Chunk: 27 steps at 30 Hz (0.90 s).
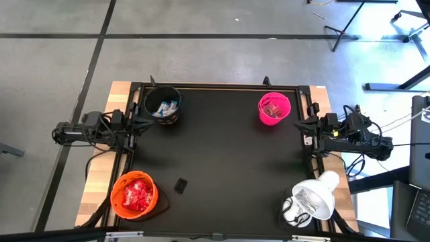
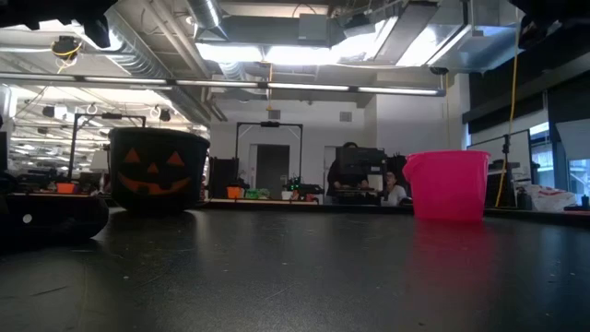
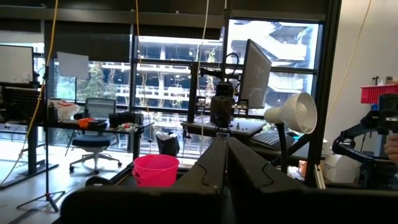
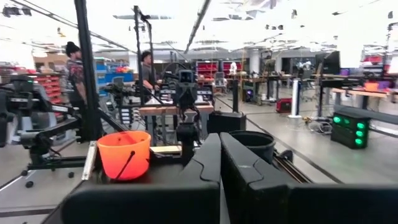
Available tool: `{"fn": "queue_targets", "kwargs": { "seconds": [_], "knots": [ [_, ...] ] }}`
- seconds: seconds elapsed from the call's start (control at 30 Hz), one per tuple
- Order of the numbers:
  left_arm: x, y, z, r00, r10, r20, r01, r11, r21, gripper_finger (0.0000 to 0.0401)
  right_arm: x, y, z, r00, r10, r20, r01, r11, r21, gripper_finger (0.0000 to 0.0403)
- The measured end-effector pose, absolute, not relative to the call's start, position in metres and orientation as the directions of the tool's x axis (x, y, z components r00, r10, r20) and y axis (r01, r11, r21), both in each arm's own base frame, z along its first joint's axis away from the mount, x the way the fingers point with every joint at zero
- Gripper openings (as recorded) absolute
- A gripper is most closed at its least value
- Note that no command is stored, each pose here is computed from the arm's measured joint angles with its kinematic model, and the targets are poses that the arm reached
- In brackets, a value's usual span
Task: Sort candy
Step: Return to Home Position
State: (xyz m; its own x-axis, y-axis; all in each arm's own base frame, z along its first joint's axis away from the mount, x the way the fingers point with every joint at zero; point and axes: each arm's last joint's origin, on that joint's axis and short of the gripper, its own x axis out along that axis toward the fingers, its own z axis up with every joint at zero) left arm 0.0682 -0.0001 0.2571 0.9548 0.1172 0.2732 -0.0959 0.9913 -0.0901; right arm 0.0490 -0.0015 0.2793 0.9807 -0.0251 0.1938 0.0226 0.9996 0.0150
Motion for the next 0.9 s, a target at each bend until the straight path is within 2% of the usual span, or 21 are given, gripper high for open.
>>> {"fn": "queue_targets", "kwargs": {
  "seconds": [0.9],
  "knots": [
    [0.0682,-0.0001,0.2571,0.955,0.117,0.273,-0.095,0.991,-0.092,0.0007,0.0493,-0.0022,0.2783,0.982,-0.047,0.183,0.043,0.999,0.021,0.0001]
  ]
}}
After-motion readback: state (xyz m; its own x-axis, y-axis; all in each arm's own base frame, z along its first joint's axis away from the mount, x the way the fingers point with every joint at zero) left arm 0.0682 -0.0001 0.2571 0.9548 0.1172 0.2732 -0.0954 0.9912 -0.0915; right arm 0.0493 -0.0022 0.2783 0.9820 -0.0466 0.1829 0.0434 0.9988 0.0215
